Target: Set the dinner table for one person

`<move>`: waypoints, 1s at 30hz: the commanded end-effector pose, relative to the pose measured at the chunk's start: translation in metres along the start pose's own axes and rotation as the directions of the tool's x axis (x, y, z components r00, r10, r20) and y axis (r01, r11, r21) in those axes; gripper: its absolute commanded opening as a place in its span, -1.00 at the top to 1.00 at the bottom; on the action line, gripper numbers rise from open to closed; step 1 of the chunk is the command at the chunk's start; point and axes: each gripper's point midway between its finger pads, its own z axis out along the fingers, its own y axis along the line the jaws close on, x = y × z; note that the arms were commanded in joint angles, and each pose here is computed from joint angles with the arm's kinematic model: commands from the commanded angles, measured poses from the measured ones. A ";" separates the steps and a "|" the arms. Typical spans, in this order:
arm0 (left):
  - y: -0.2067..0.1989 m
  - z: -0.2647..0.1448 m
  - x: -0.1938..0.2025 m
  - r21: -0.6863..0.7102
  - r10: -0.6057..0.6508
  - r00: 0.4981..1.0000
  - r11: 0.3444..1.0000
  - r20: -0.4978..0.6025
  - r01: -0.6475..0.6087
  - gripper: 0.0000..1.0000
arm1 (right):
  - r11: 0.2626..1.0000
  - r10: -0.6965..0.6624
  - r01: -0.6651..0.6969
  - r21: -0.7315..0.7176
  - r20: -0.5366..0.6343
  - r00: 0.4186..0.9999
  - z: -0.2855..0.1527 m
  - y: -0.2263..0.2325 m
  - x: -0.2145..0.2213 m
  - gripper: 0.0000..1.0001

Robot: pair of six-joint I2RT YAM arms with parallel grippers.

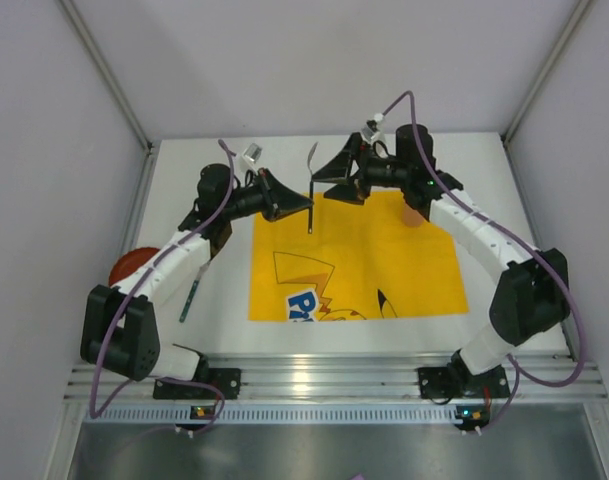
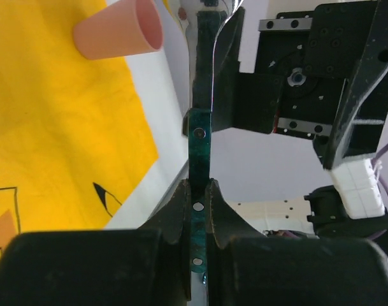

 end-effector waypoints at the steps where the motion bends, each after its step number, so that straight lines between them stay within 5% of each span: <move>1: -0.071 -0.008 -0.006 0.222 0.099 0.994 0.969 0.048 -0.107 1.00 | 0.974 -0.100 0.098 -0.203 -0.001 0.995 0.008 0.055 0.007 -0.78; 6: -0.088 -0.012 -0.008 0.300 0.044 0.998 0.952 0.054 -0.059 1.00 | 0.974 -0.096 0.086 -0.210 -0.040 0.995 0.026 0.047 0.021 -0.57; 10: -0.091 -0.014 -0.005 0.354 0.004 0.999 0.935 0.042 -0.019 1.00 | 0.976 -0.080 0.072 -0.206 -0.031 0.996 0.028 0.038 0.024 0.85; 11: -0.095 -0.016 -0.005 0.373 -0.004 0.999 0.928 0.041 -0.012 1.00 | 0.978 -0.069 0.061 -0.198 -0.034 0.997 0.028 0.033 0.026 0.94; 30: -0.108 -0.018 0.053 0.474 -0.038 0.993 0.876 -0.115 0.088 1.00 | 0.973 -0.029 0.035 -0.230 0.031 0.999 0.026 0.039 0.002 1.00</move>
